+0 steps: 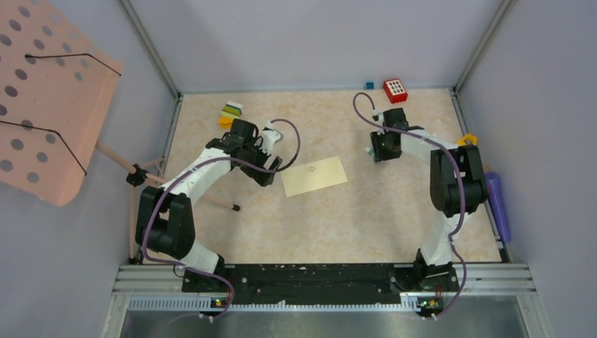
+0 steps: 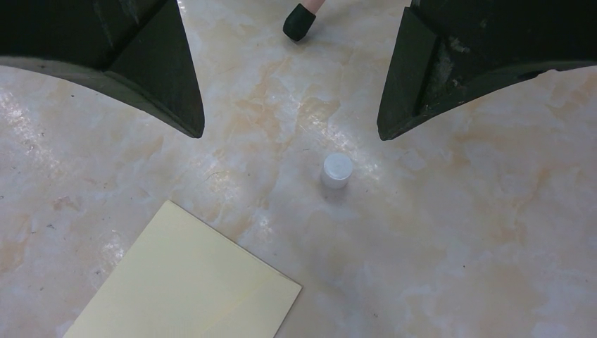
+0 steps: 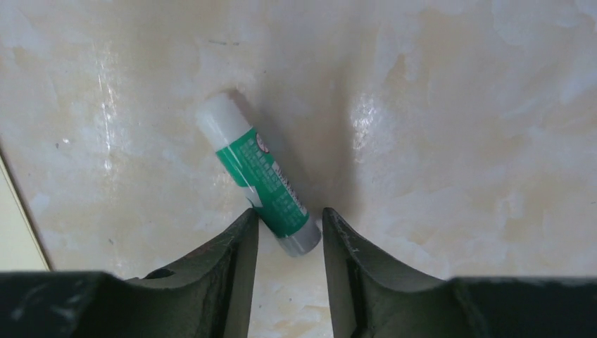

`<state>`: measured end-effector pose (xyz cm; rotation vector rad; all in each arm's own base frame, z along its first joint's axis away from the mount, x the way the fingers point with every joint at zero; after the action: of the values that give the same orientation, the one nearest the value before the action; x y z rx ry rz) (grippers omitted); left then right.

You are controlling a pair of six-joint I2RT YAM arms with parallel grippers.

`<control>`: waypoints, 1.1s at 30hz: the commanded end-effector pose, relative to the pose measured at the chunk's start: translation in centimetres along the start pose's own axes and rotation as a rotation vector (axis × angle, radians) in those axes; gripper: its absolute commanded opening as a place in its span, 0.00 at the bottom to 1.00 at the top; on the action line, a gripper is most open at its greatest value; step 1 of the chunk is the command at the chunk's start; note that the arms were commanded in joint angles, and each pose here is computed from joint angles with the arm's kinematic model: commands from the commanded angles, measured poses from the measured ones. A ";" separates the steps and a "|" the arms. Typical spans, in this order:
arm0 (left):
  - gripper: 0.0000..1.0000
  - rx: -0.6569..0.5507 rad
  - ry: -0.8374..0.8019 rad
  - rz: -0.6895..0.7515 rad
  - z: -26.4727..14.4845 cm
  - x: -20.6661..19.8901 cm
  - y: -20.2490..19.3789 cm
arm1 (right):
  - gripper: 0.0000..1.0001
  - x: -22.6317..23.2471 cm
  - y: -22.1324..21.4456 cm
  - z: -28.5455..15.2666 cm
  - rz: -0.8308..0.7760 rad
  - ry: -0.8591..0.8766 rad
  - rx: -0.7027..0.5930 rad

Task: Place the letter into the envelope and seal it
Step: Pick up the solid glue from the center of the board.

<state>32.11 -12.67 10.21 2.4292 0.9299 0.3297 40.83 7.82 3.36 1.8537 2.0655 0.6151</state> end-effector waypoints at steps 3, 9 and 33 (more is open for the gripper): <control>0.98 -0.089 0.001 -0.001 -1.3 0.1 1.6 | 0.15 1.5 1.1 0.4 -0.066 0.049 -0.016; 0.98 -0.211 -0.113 0.062 -2.8 -1.3 4.7 | 0.00 4.3 3.0 -3.8 -0.214 0.240 -0.116; 0.98 -0.685 -0.816 0.367 -11.3 -15.7 15.2 | 0.00 19.6 -4.6 -22.5 -0.619 1.274 -0.047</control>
<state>25.49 -27.58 25.48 1.8437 0.0915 -0.2226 24.49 23.40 19.79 0.7884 2.9905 1.8169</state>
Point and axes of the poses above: each gripper's point midway between its finger pads, its own z axis out along the fingers, its own x axis along the line the jaws close on, y = z × x, the point moved 1 cm from there along -z, back along the fingers, and after that the axes turned 6 degrees about z, right-handed, at the moved point
